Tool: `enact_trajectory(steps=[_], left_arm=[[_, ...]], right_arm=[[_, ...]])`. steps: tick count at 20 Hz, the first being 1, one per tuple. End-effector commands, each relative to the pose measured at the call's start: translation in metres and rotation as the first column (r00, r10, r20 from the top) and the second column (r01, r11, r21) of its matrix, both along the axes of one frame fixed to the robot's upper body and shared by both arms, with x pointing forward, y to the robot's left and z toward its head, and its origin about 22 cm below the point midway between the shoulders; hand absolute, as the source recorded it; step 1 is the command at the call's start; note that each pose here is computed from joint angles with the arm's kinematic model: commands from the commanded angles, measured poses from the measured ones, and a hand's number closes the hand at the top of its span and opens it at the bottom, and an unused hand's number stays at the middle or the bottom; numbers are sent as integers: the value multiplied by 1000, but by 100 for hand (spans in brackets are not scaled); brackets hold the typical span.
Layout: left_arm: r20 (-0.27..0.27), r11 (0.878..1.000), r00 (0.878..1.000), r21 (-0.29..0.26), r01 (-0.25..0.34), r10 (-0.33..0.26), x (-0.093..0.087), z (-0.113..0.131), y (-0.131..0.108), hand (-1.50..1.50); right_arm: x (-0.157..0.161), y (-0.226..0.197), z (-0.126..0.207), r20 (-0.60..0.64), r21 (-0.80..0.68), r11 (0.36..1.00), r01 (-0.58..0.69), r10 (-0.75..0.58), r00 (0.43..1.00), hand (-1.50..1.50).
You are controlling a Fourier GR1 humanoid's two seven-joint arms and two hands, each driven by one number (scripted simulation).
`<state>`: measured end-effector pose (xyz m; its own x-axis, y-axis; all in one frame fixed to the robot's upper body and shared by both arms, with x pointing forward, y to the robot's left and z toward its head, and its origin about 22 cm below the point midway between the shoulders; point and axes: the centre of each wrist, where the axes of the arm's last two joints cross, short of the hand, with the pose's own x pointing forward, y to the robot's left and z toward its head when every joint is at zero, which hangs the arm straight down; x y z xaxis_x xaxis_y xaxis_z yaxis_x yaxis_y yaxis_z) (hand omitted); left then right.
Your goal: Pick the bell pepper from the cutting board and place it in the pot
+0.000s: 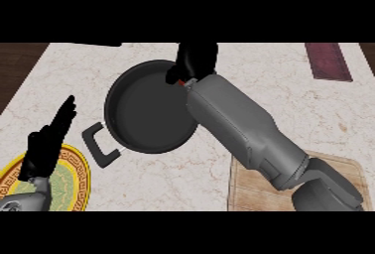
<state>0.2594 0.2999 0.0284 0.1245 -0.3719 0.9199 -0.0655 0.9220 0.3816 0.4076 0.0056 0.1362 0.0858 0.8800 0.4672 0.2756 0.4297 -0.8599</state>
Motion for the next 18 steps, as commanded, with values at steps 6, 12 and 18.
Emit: enact_trajectory(steps=[6, 12, 18], left_arm=[[11, 1000, 1000, -2, 5, -5, 1, -1, 0, 0], [2, 1000, 1000, -1, -28, 28, -4, -7, 16, 0], [-13, 999, 999, 3, -48, 48, -6, 3, 14, 0]], right_arm=[[6, -10, -13, 83, 144, 988, -52, 41, 996, -150], [-2, 1, 21, 383, 420, 894, -156, -19, 923, -150], [-14, -3, 11, 333, 548, 812, -203, 11, 943, -150]])
